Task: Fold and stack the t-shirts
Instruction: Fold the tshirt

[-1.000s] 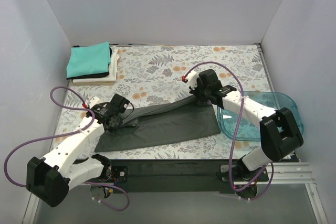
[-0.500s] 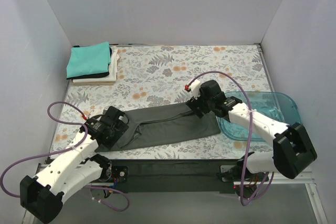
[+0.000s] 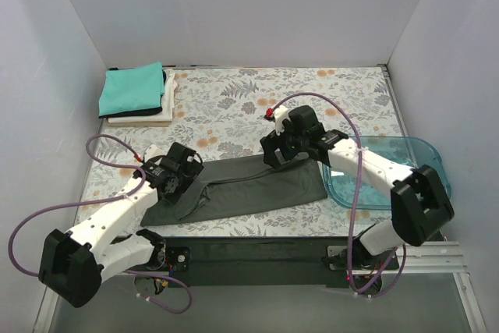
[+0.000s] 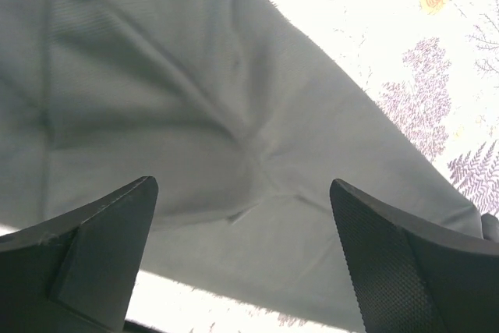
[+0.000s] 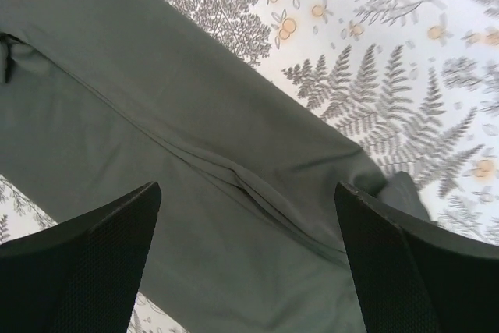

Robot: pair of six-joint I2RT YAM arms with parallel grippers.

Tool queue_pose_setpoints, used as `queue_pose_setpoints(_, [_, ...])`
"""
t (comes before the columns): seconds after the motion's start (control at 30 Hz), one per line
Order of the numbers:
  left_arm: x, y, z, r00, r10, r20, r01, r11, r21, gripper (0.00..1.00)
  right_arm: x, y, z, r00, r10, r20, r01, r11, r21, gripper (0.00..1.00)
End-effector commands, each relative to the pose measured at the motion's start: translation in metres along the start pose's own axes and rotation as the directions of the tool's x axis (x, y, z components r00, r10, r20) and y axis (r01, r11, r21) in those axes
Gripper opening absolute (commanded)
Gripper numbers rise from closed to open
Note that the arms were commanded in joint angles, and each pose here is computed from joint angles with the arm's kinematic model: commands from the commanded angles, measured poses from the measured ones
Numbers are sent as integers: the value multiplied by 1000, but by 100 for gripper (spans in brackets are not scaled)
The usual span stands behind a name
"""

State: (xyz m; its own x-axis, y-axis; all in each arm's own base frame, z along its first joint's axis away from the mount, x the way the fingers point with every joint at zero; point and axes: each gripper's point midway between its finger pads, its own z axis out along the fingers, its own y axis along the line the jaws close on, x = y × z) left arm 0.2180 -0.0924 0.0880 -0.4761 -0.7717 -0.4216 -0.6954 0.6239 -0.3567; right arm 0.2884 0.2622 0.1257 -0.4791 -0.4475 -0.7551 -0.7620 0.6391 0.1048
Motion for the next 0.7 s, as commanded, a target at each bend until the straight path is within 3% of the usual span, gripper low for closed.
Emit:
queue_pose_setpoints(0.0, [1,-19,19,1000,-10,24,8,999,50,94,10,4,22,988,134,-79,-135,991,-13,98])
queue_pose_setpoints(0.27, [10,27,73,998,-62,29,65,991,-120,97,63,-17,58,931,241,-275,-213,969,127,98])
queue_pose_setpoints(0.43, [11,68,87,992,-125,2,122,958,-261,97,80,-60,43,905,307,-295,-184,907,378,98])
queue_pose_setpoints(0.67, [-5,88,80,984,-162,76,177,937,-301,97,97,-83,8,875,411,-256,-240,827,508,98])
